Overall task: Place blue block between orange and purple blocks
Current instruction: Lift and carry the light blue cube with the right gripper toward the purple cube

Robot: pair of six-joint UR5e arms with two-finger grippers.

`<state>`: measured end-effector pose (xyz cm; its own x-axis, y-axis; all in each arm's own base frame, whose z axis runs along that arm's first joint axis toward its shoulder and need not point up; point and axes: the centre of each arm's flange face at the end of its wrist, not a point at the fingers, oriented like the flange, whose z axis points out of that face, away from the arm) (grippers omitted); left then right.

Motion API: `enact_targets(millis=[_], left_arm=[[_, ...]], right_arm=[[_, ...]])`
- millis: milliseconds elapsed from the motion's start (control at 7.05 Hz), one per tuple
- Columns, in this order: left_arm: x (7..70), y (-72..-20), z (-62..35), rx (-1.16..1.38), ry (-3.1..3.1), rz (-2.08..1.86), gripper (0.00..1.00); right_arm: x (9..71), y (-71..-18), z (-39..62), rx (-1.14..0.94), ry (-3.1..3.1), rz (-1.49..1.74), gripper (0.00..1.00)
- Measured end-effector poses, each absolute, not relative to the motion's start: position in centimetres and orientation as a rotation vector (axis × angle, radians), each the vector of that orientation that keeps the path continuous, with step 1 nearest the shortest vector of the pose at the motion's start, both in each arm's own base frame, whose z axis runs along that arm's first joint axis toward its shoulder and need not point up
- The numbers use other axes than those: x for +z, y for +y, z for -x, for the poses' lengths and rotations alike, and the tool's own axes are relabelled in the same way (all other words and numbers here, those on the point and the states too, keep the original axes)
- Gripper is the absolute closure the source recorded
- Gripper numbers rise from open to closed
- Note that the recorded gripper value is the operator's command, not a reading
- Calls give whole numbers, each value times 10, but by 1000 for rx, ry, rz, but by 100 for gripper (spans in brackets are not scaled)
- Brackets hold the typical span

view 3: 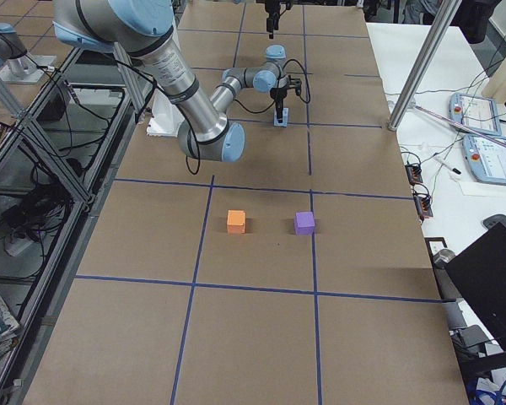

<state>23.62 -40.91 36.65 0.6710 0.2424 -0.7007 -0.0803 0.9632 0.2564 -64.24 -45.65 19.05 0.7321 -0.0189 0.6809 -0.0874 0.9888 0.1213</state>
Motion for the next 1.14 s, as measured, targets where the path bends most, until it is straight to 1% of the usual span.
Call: enact_targets(millis=[142, 284, 426, 568, 851, 1135], left_arm=[[367, -409, -236, 183, 816, -211, 0], [367, -409, -236, 183, 816, -211, 0], [367, -408, -236, 183, 816, -211, 0], [367, -408, -236, 183, 817, -211, 0], [367, -408, -235, 183, 816, -211, 0], [370, -405, -232, 182, 813, -205, 0]], right_arm=[[192, -458, 644, 38, -754, -153, 15], [194, -459, 646, 38, -755, -154, 37], [195, -459, 647, 38, -755, -153, 62], [194, -459, 647, 39, -756, -153, 77], [190, -460, 644, 39, -767, -156, 79], [194, -473, 607, 57, -801, -146, 79]])
